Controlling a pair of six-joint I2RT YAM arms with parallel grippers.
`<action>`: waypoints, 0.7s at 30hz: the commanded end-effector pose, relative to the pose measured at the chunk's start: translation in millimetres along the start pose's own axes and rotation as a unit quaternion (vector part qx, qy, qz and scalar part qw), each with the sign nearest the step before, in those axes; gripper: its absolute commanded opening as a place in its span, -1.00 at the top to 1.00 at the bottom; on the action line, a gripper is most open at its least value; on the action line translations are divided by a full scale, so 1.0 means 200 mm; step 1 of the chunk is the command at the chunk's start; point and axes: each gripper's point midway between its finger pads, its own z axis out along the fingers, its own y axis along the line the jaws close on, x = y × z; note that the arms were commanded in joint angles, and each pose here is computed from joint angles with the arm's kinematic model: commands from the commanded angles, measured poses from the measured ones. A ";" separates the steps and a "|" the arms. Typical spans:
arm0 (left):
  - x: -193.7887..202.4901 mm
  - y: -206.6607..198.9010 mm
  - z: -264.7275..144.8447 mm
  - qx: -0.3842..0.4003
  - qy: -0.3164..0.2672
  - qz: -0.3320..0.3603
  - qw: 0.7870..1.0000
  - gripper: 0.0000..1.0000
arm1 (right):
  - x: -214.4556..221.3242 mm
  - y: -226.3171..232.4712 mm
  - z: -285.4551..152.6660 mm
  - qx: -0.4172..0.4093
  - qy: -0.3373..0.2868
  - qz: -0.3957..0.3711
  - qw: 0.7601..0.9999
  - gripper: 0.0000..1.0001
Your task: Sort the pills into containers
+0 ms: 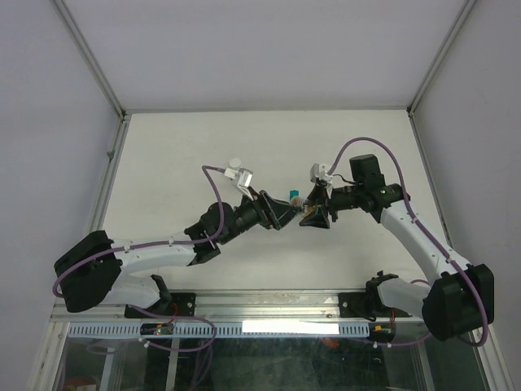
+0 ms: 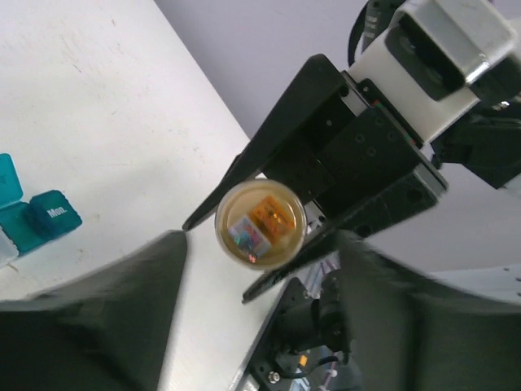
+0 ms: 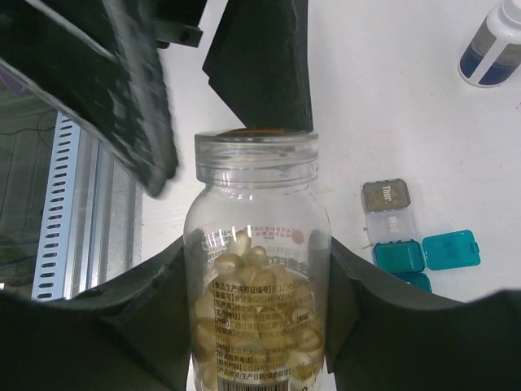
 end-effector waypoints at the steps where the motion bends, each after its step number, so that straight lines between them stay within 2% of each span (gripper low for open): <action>1: -0.19 -0.24 -0.13 0.099 -0.076 -0.005 0.992 -0.95 | -0.13 -0.01 -0.04 0.001 -0.031 -0.042 0.999 1.00; 9: -0.16 -0.24 -0.48 0.138 -0.074 0.068 0.985 -0.98 | -0.15 0.03 -0.08 -0.003 -0.045 -0.072 0.996 1.00; 14: -0.22 -0.27 -0.69 0.175 -0.128 0.081 0.973 -0.98 | -0.16 0.06 -0.08 -0.013 -0.055 -0.087 0.995 1.00; 17: -0.26 -0.31 -0.72 0.184 -0.134 0.100 0.969 -0.97 | -0.16 0.08 -0.08 -0.018 -0.061 -0.099 0.993 1.00; 21: -0.20 -0.37 -0.66 0.200 -0.090 0.156 0.963 -0.88 | -0.13 0.09 -0.07 -0.027 -0.066 -0.107 0.992 1.00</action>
